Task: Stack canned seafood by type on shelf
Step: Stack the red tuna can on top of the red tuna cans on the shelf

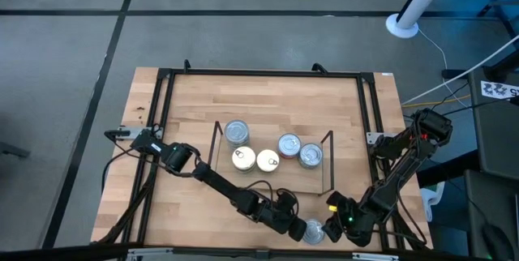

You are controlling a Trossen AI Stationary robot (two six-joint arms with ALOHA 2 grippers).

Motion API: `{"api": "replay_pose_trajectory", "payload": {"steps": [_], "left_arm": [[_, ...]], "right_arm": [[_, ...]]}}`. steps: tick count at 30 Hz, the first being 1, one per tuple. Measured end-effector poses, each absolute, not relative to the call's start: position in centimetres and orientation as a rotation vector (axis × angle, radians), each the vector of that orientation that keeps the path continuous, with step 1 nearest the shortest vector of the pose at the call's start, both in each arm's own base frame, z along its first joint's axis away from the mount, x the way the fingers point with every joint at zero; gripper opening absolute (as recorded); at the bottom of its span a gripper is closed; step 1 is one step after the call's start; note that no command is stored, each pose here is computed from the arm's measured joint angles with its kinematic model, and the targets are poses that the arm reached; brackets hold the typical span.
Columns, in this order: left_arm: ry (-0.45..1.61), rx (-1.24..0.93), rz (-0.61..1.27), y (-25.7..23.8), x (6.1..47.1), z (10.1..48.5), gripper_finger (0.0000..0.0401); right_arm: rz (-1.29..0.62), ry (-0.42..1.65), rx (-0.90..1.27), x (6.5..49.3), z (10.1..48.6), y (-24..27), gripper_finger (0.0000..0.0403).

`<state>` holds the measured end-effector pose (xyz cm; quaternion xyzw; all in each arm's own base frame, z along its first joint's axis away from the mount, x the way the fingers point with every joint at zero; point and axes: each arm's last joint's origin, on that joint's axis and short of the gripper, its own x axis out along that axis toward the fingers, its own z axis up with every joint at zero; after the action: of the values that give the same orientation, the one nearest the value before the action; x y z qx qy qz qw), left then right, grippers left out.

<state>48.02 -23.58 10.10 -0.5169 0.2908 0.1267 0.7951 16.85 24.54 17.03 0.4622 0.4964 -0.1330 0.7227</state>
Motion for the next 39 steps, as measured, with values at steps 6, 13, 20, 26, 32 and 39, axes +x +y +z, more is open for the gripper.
{"api": "replay_pose_trajectory", "payload": {"steps": [6, 13, 20, 26, 32, 39], "left_arm": [[0.626, -1.11, 0.272, -23.6, 48.0, 10.1, 0.0001], [0.628, -1.11, 0.271, -23.6, 48.0, 10.1, 0.0001], [0.63, -1.11, 0.269, -23.6, 48.0, 10.1, 0.0001], [0.625, -1.105, 0.26, -23.6, 48.0, 10.1, 0.0001], [0.626, -1.104, 0.261, -23.6, 48.0, 10.1, 0.0001], [0.631, -1.083, 0.259, -23.6, 48.0, 10.1, 0.0001]], "right_arm": [[-0.294, 1.088, 1.075, 17.0, 17.2, 24.7, 0.0275], [-0.292, 1.073, 1.175, 17.2, 17.4, 25.1, 0.0269], [-0.305, 1.137, 1.194, 17.5, 15.7, 26.0, 0.0269], [-0.278, 1.102, 1.215, 18.3, 13.9, 27.0, 0.0269], [-0.272, 1.075, 1.223, 18.5, 13.5, 27.2, 0.0269], [-0.279, 1.042, 1.223, 18.6, 13.6, 27.2, 0.0269]]}}
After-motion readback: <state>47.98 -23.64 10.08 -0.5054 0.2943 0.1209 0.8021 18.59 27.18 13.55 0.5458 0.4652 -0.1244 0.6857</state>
